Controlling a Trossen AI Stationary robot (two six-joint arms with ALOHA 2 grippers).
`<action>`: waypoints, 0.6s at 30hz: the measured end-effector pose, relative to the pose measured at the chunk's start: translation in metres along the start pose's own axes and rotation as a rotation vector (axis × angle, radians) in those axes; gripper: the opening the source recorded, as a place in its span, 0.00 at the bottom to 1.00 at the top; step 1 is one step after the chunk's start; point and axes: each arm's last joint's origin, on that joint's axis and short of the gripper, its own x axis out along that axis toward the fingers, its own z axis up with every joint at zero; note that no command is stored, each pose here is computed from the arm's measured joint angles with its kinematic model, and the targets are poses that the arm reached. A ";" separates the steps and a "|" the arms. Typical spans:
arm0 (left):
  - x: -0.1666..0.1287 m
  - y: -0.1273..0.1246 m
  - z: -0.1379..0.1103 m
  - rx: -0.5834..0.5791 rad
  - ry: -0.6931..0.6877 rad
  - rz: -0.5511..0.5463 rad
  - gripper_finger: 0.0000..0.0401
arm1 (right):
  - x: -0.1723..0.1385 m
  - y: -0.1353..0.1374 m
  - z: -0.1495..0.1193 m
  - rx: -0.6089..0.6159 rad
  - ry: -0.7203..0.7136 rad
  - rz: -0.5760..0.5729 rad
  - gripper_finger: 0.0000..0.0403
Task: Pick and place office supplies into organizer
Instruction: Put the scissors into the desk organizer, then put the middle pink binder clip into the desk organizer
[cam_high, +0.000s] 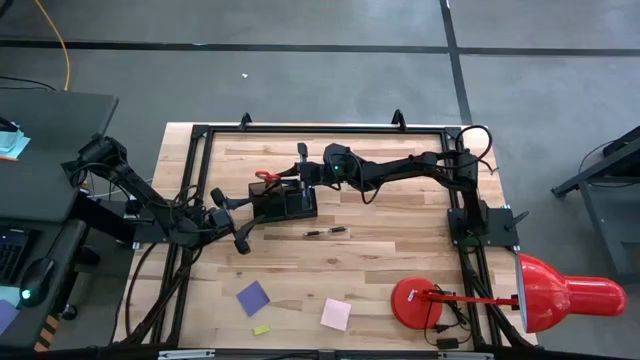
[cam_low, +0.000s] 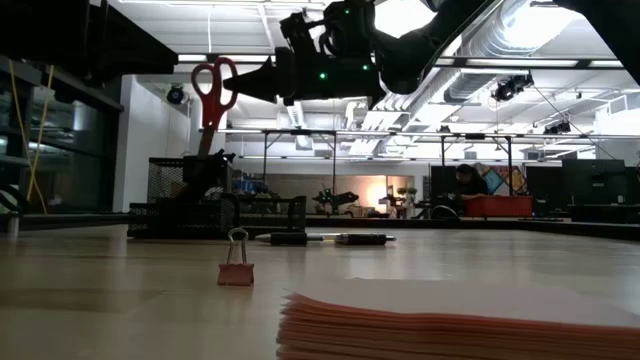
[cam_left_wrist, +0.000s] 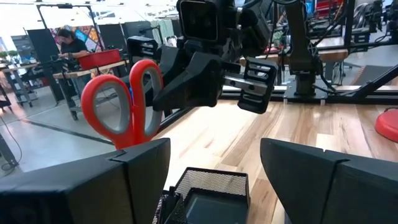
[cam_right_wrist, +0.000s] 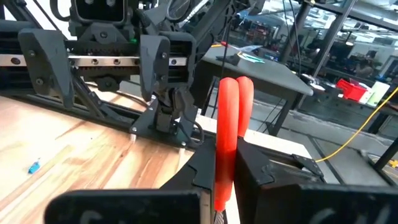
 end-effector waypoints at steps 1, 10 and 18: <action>0.000 0.000 0.000 0.000 0.000 0.000 0.60 | 0.000 0.000 0.000 -0.001 0.000 0.000 0.03; 0.000 -0.001 0.000 -0.003 -0.004 -0.029 0.60 | 0.006 0.003 -0.010 0.025 -0.071 0.034 0.19; 0.000 -0.001 0.000 -0.004 -0.006 -0.044 0.60 | 0.008 0.004 -0.018 0.017 -0.069 0.028 0.41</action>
